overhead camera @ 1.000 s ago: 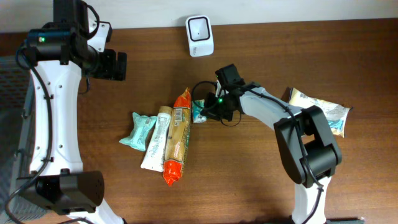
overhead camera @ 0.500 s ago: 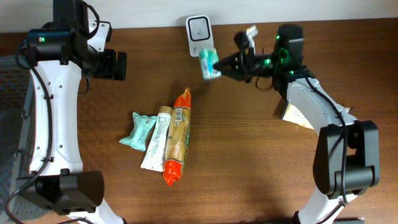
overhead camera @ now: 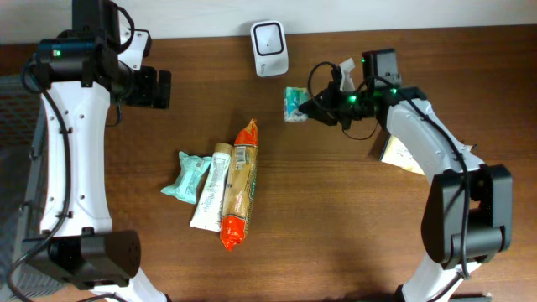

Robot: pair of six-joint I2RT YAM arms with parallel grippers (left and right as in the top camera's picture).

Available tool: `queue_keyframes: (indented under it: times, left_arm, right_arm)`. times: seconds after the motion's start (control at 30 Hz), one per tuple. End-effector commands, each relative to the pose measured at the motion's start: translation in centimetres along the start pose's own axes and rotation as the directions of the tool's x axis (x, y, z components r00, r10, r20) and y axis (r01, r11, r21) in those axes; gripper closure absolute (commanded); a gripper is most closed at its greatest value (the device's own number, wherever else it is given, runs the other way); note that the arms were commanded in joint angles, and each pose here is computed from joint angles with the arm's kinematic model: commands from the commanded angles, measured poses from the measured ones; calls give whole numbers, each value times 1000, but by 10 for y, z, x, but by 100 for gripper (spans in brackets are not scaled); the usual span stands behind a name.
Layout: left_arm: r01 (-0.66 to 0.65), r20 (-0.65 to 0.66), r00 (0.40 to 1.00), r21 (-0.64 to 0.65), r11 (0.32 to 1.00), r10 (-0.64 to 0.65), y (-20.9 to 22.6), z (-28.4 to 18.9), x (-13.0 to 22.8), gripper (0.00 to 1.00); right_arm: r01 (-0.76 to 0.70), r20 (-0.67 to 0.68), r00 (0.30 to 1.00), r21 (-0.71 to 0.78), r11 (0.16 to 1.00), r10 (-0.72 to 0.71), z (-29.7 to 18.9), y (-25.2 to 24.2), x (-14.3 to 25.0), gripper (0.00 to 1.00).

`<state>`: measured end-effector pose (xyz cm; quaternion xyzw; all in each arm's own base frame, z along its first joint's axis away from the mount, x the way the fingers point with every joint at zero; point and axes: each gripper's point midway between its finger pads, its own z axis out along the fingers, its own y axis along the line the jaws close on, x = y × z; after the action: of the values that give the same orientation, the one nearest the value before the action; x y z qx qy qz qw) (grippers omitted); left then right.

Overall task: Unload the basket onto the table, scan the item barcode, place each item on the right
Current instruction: 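Hold the teal pack against the scanner window, then carry the teal pack right and release it near the yellow bag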

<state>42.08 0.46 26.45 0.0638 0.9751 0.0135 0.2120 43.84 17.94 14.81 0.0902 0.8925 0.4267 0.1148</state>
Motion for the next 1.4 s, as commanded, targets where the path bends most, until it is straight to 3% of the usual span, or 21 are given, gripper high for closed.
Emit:
queue_keyframes:
  times: [0.0,0.07,0.1,0.13,0.23,0.37,0.47,0.7,0.8,0.9,1.0,1.03,1.1,1.2,1.27,1.37]
  left_arm:
    - [-17,13,1000,-6,1000,18,2,-4,-2,1]
    - [-17,13,1000,-6,1000,18,2,-4,-2,1]
    - [-17,13,1000,-6,1000,18,2,-4,-2,1]
    - [-17,13,1000,-6,1000,18,2,-4,-2,1]
    - [-17,13,1000,-6,1000,18,2,-4,-2,1]
    - [-17,13,1000,-6,1000,18,2,-4,-2,1]
    - [-17,13,1000,-7,1000,18,2,-4,-2,1]
    - [-17,13,1000,-6,1000,18,2,-4,-2,1]
    - [-17,13,1000,-6,1000,18,2,-4,-2,1]
    - [-18,13,1000,-6,1000,18,2,-4,-2,1]
    - [-17,13,1000,-6,1000,18,2,-4,-2,1]
    - [-17,13,1000,-6,1000,18,2,-4,-2,1]
    - [-17,13,1000,-6,1000,18,2,-4,-2,1]
    - [-17,13,1000,-7,1000,18,2,-4,-2,1]
    - [-17,13,1000,-7,1000,18,2,-4,-2,1]
    - [-17,13,1000,-7,1000,18,2,-4,-2,1]
  right_arm:
    - [308,166,904,387,869,-394,-38,38,-53,96]
    - [361,226,781,596,717,-582,-65,75,-78,96]
    - [384,212,653,735,559,-727,-75,95,-92,96]
    - [390,175,577,799,457,-798,-72,104,-100,96]
    - [418,18,344,892,170,-939,-32,117,-138,96]
    - [430,-230,101,888,-166,-968,44,87,-180,96]
    - [434,-294,65,869,-238,-954,79,58,-186,96]
    - [466,-297,64,853,-234,-953,97,44,-184,96]
    - [471,-194,114,874,-119,-974,102,42,-182,96]
    - [493,-197,121,863,-113,-973,100,50,-175,96]
    - [579,-17,198,809,103,-980,75,92,-153,96]
    - [621,54,249,758,202,-967,64,106,-141,96]
    - [591,206,426,674,443,-881,29,119,-127,96]
    - [451,216,741,543,709,-636,-37,88,-86,96]
    - [309,112,888,573,759,-446,-79,33,-57,96]
    - [135,-28,987,670,730,-157,-113,-58,-17,96]
